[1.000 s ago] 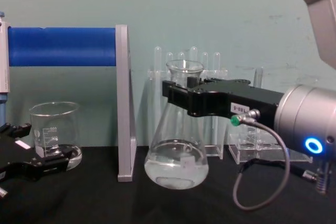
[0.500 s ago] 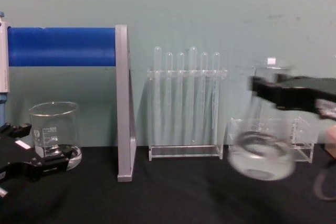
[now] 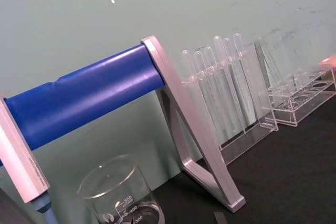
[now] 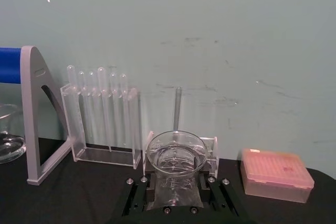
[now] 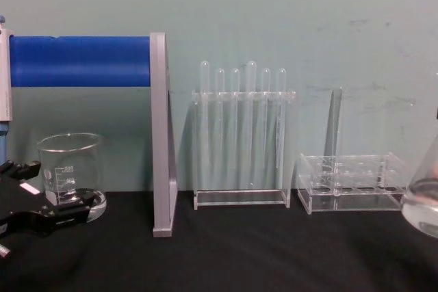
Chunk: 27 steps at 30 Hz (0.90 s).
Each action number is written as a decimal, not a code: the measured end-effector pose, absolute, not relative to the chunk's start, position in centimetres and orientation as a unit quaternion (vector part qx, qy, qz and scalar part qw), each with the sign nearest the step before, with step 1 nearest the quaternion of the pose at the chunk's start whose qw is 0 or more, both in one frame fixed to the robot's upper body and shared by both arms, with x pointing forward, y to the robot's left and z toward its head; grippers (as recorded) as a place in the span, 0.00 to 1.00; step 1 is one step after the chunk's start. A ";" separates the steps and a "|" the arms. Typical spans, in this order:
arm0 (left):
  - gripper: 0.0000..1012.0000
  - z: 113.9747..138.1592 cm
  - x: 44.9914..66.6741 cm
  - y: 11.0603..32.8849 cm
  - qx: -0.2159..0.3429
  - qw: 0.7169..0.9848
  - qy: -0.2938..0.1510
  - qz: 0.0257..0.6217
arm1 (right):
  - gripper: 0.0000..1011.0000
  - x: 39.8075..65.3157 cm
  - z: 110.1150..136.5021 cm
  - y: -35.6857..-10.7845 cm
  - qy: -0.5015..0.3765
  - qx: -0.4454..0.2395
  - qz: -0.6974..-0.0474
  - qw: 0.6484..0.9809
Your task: Grasp the erlenmeyer flask with one hand, shake it three times, then place it back.
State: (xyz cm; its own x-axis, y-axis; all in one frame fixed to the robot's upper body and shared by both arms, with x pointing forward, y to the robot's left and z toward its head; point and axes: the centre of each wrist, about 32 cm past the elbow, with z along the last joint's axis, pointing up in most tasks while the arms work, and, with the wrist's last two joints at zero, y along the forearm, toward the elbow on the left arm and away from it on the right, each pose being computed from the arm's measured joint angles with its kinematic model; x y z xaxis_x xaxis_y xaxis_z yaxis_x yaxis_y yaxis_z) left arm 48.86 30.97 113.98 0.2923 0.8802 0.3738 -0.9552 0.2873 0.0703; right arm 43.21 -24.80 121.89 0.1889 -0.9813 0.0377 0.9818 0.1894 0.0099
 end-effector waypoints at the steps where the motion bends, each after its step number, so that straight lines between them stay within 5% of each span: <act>1: 0.99 114.0 48.9 31.0 0.141 0.791 -0.132 0.580 | 0.44 43.2 121.9 -24.8 -0.017 -0.008 -0.636 0.771; 27: 0.99 114.0 48.9 31.0 0.141 0.791 -0.132 0.580 | 0.44 46.2 121.4 -17.5 -0.015 -0.011 -0.438 0.899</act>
State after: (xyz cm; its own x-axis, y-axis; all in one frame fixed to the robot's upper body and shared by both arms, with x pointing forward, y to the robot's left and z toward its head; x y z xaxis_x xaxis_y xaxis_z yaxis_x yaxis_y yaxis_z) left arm 48.86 30.97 113.98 0.2922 0.8803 0.3737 -0.9553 0.2873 0.0703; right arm 46.21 -17.50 121.43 0.6165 -0.7866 0.0361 0.7872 0.6166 -0.0071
